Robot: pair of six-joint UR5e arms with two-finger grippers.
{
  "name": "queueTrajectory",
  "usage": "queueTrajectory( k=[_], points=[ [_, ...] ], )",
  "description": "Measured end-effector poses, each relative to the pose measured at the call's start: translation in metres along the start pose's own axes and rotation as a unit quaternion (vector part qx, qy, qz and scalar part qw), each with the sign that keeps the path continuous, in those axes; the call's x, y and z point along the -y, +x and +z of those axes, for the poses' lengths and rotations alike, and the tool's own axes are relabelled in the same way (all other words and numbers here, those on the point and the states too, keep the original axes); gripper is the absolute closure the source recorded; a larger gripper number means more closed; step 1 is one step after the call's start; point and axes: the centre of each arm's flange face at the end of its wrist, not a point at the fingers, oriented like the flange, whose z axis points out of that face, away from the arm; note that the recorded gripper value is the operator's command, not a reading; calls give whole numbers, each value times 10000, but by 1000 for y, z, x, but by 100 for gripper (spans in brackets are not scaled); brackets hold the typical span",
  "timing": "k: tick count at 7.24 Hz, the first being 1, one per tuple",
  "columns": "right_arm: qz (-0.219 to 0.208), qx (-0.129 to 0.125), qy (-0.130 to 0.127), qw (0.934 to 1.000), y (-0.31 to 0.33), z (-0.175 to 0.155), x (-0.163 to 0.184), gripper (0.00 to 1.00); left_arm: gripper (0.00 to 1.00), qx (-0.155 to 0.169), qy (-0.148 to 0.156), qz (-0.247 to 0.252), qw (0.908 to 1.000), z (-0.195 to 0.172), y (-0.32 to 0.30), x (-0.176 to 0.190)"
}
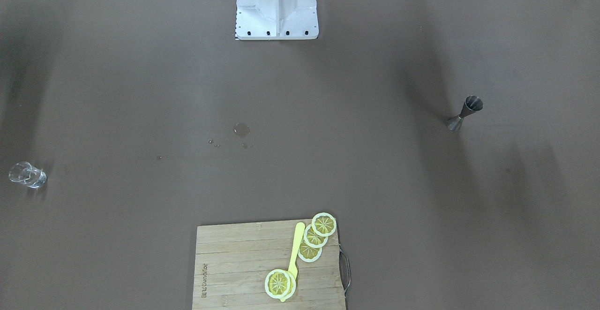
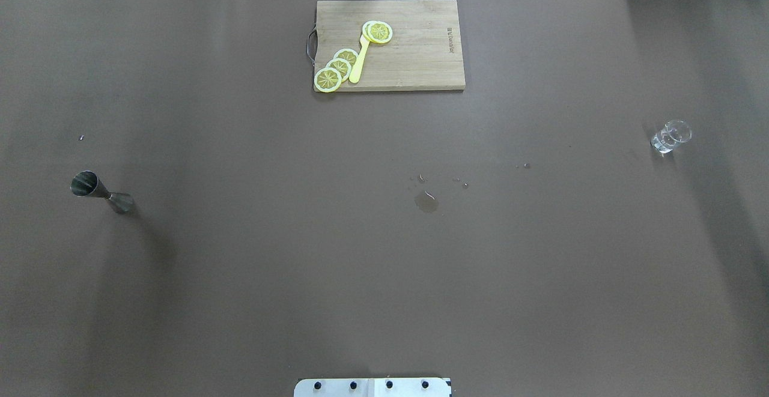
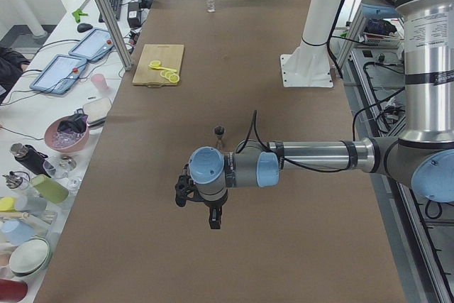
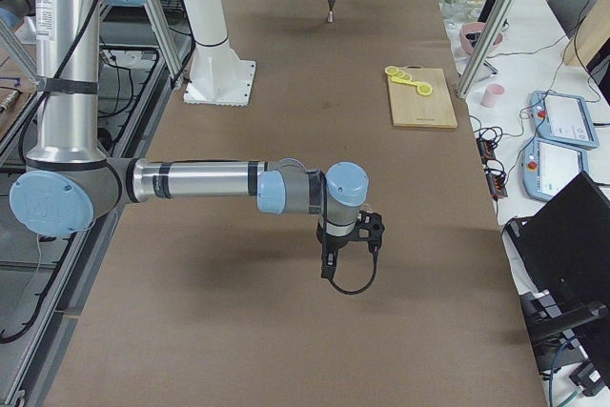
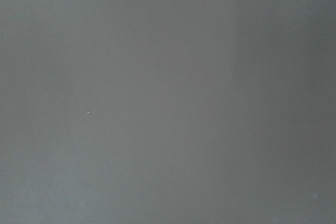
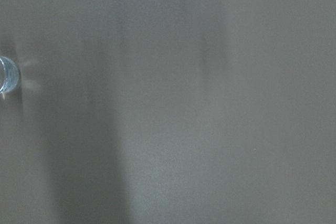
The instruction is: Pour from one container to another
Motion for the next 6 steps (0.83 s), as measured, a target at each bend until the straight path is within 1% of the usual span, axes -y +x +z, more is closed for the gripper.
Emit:
queueTrajectory(
  k=[6],
  points=[
    [-27, -4, 17, 10000, -2, -1, 2, 0, 2, -14, 4, -1, 10000, -1, 1, 0]
  ],
)
